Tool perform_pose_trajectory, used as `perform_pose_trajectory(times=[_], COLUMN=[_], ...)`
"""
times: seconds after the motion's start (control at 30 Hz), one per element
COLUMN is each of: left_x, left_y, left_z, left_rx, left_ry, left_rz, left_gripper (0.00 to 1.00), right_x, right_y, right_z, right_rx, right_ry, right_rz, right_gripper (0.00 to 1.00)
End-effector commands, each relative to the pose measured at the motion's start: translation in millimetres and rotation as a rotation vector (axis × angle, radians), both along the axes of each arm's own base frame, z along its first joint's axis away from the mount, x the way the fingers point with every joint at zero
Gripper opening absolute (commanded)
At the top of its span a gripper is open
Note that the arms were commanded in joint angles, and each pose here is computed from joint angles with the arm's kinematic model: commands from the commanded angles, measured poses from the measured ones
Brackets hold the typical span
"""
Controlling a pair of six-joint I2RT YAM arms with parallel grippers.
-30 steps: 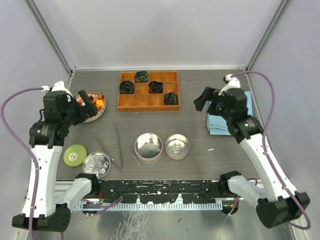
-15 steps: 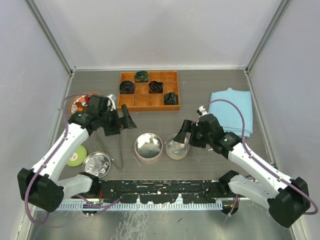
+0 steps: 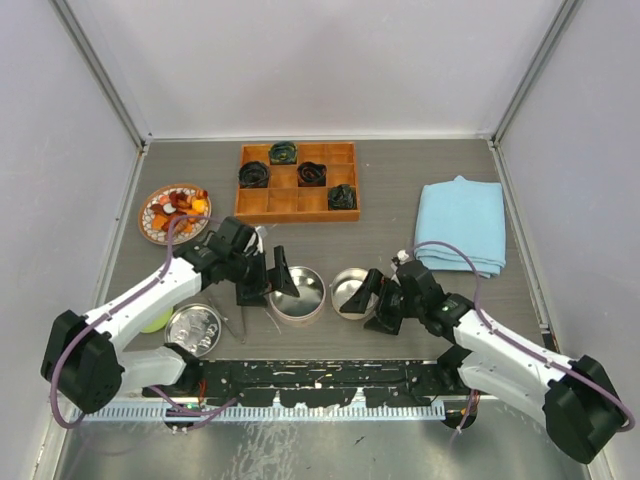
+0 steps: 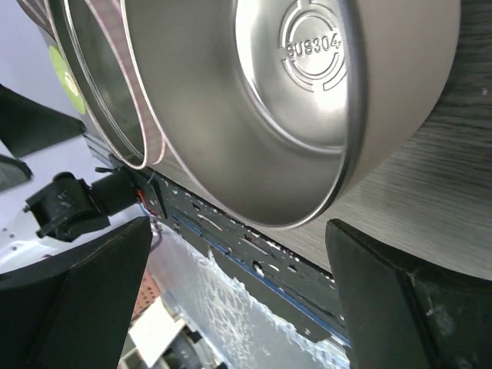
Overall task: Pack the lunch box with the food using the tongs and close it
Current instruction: Move the packing box to the center of the board.
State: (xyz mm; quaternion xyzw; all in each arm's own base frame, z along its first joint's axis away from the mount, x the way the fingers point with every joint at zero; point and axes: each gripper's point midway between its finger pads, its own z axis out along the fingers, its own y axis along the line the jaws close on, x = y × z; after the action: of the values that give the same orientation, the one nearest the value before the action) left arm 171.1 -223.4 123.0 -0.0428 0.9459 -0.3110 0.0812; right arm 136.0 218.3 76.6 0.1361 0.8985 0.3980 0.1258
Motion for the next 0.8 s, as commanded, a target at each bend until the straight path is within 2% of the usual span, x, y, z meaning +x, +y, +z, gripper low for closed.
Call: perform_pose_trajectory(times=[0.0, 0.1, 0.3, 0.47, 0.63, 0.77], left_x=[-13, -17, -9, 15, 48, 59], left_y=[-21, -31, -53, -76, -99, -92], left_z=[7, 9, 6, -7, 4, 14], left_rx=[-0.143, -0.205, -0.293, -0.323, -0.365, -0.266], left_ry=[0.045, 0.049, 0.045, 0.040, -0.032, -0.090], left_rz=[0.005, 0.017, 0.051, 0.092, 0.104, 0.097], left_gripper=[0.98, 0.98, 0.98, 0.98, 0.98, 0.98], right_x=[24, 50, 111, 128, 130, 131], right_y=[24, 19, -23, -48, -73, -86], right_z=[20, 21, 42, 50, 52, 61], right_rx=[0.200, 0.207, 0.137, 0.133, -0.020, -0.143], right_ry=[-0.010, -0.067, -0.215, -0.210, -0.261, -0.325], right_rz=[-0.119, -0.247, -0.503, -0.530, -0.544, -0.503], right_gripper=[1.00, 0.99, 1.00, 0.99, 1.00, 1.00])
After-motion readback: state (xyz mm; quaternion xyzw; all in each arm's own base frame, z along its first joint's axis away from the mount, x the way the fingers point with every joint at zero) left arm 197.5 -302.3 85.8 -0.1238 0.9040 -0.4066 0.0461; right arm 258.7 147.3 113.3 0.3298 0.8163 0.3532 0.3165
